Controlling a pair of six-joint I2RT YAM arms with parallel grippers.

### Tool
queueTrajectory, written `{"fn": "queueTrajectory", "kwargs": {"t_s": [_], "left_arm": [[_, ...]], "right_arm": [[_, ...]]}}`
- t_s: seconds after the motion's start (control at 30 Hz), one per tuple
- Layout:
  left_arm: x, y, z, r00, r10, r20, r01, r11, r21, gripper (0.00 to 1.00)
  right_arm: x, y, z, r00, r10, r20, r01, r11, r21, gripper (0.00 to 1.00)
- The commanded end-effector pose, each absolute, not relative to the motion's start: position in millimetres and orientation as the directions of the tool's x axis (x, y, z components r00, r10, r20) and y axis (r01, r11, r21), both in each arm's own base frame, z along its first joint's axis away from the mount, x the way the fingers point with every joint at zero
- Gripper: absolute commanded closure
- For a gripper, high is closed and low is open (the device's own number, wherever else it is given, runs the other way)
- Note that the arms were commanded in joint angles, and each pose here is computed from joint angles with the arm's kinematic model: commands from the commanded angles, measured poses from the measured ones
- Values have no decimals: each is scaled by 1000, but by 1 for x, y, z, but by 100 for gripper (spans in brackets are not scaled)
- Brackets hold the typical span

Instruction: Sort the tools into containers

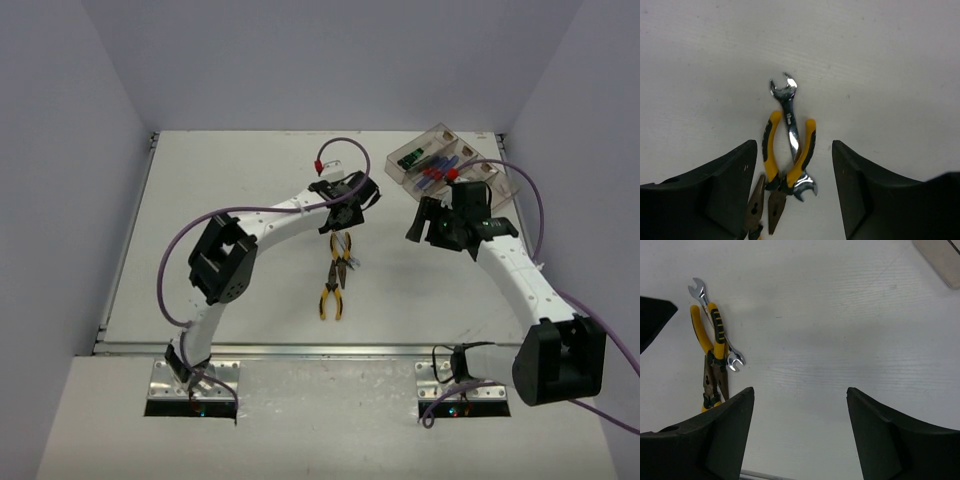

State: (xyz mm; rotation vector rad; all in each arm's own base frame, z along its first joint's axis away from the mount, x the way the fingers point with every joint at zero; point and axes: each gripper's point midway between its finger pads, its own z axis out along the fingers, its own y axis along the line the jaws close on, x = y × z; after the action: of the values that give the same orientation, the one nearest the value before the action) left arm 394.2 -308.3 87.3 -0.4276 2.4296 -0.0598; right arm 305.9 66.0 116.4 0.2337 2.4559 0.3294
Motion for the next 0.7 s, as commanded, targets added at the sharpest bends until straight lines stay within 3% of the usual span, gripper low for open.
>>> {"fn": "queueTrajectory", "kwargs": {"t_s": [0.0,0.23,0.4,0.67], "left_arm": [[411,-303,64,-737,-386,-555,-383,915,-128,41],[421,-301,31,-750,-427,-505,-443,892,-95,46],[415,-304,10,-783,-412,-466,-432,899,-70,61],[402,-316,-13,-831,-373,-412,-390,920,-46,61]], "right_arm": [[317,69,138,-721,229,-654,26,952,305,25],[313,72,140,-710,229,-666,6,948,319,25],[313,73,141,-704,230,-672,-2,946,326,25],[311,74,140,-707,226,-670,-8,945,328,25]]}}
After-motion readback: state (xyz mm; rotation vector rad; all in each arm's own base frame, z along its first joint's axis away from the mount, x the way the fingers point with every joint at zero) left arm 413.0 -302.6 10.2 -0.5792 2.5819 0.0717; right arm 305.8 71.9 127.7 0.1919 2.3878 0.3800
